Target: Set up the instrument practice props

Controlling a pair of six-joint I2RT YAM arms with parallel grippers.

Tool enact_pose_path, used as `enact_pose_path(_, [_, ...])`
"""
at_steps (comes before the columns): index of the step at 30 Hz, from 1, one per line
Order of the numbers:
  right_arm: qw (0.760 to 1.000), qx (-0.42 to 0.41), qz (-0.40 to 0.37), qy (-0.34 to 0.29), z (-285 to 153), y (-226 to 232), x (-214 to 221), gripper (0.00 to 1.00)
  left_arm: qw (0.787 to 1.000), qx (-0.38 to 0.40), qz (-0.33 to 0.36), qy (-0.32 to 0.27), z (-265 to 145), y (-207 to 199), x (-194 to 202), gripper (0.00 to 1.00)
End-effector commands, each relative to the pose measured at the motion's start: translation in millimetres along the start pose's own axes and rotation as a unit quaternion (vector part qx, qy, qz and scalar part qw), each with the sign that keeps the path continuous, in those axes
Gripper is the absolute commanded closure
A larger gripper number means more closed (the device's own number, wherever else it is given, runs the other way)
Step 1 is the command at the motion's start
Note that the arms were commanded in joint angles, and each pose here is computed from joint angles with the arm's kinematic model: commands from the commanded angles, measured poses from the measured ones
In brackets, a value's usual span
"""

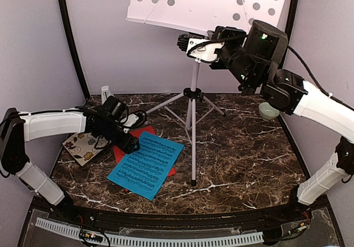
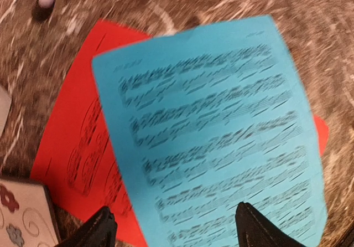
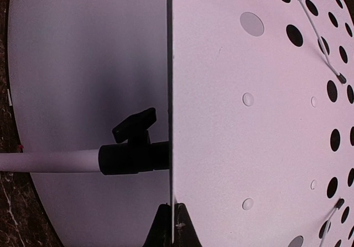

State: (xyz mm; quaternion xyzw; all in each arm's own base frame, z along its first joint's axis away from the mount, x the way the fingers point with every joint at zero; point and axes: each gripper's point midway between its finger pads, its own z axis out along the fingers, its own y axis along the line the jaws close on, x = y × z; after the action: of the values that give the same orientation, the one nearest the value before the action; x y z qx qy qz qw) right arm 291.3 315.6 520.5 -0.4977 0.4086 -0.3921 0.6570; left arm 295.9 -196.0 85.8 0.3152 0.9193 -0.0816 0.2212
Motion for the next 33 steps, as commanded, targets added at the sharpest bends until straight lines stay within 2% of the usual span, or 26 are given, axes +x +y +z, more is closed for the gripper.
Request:
enact_pose_path(1, [0.973,0.165,0.159,-0.019,-35,-120,29,1.0,0.994,0.043,0.06,-0.077,-5,-60,-53,0.23])
enact_pose_path(8, [0.98,0.145,0.139,0.001,-22,-95,23,1.0,0.993,0.054,0.093,-0.048,45,-93,-69,0.22])
enact_pose_path(15, [0.984,0.137,0.111,0.018,-16,-84,15,1.0,0.994,0.027,0.105,0.011,75,-82,-37,0.22])
enact_pose_path(18, [0.986,0.133,0.103,0.02,-16,-79,9,1.0,0.993,-0.001,0.106,0.049,76,-68,-12,0.22])
enact_pose_path(25, [0.988,0.125,0.089,0.031,-13,-66,5,1.0,0.996,-0.015,0.068,0.053,53,-38,15,0.22])
enact_pose_path(28, [0.987,0.127,0.089,0.036,-14,-66,6,0.92,0.997,-0.018,0.058,0.041,43,-28,14,0.22])
enact_pose_path(33, [0.987,0.127,0.092,0.032,-17,-68,7,0.72,0.998,-0.008,0.056,0.007,29,-30,-3,0.23])
